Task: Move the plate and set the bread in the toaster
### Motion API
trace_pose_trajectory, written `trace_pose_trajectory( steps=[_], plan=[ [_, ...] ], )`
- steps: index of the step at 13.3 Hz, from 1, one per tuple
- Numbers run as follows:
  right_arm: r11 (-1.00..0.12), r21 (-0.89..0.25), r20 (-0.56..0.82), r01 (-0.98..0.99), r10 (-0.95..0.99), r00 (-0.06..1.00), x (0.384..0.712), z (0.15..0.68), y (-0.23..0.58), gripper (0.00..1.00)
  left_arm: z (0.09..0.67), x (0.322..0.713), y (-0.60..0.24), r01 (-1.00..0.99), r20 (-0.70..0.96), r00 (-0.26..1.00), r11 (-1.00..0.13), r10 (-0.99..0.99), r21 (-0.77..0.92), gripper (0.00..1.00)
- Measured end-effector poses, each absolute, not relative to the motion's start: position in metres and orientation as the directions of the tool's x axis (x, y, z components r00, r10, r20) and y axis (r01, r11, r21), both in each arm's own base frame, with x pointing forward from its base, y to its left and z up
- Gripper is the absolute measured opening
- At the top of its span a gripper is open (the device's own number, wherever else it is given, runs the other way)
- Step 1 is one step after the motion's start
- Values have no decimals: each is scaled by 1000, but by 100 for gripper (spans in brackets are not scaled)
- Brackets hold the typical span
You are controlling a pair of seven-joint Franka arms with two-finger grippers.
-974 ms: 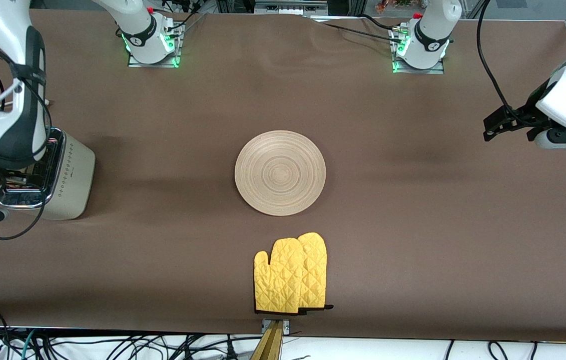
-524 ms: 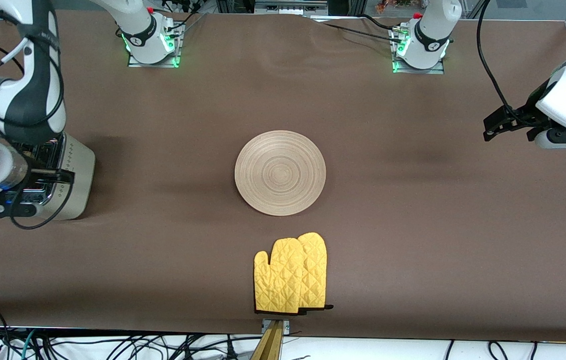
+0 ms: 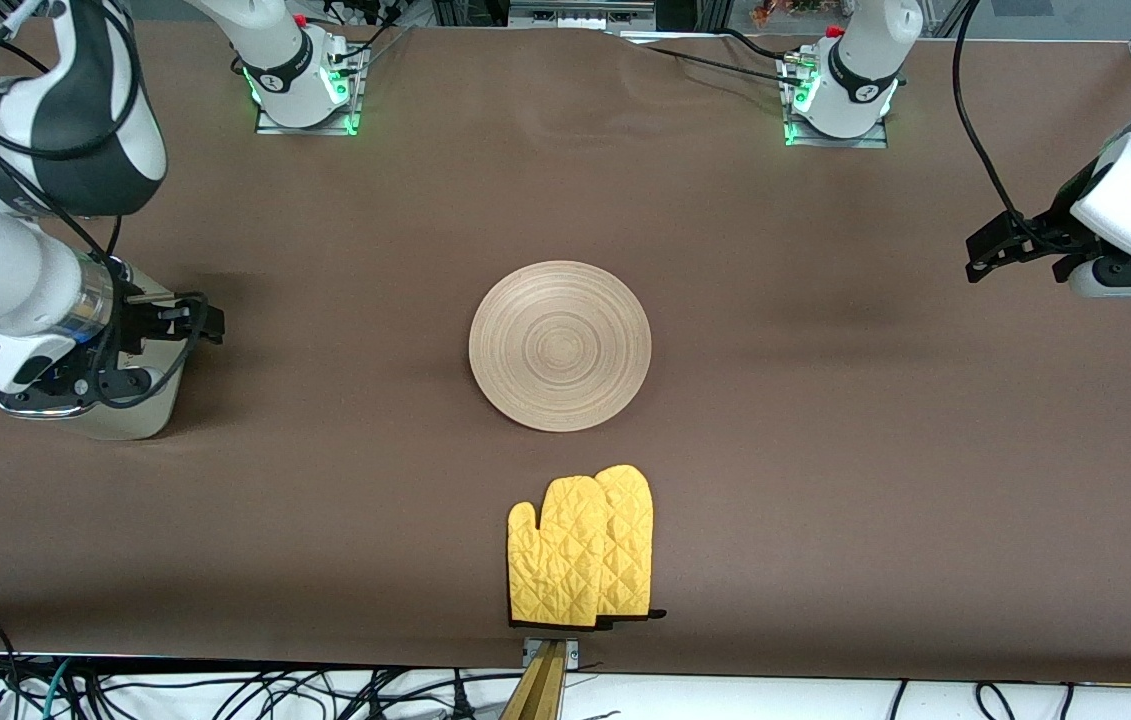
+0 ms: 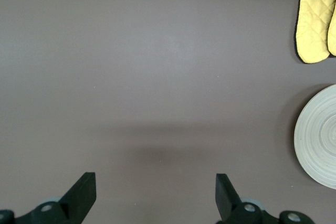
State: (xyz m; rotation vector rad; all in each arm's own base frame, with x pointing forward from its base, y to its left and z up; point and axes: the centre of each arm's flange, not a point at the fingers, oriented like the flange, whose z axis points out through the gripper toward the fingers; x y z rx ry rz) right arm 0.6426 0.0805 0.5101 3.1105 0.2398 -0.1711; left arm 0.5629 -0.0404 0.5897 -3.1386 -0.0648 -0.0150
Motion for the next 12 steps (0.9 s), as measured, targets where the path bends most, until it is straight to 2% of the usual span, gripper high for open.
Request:
trace_pose_trajectory(
  steps=[4,9,12],
  plan=[
    [-993,-10,-13,118,118,993,635,530,51,100,590,563,-40,42,10,999,-999,42,-2,100],
    [-997,-18,39,79,78,996,594,568,21,100,590,563,-40,43,10,999,-999,42,-2,100],
    [-998,-15,31,66,65,997,578,571,12,100,590,563,-40,43,10,999,-999,43,-2,100]
  ],
)
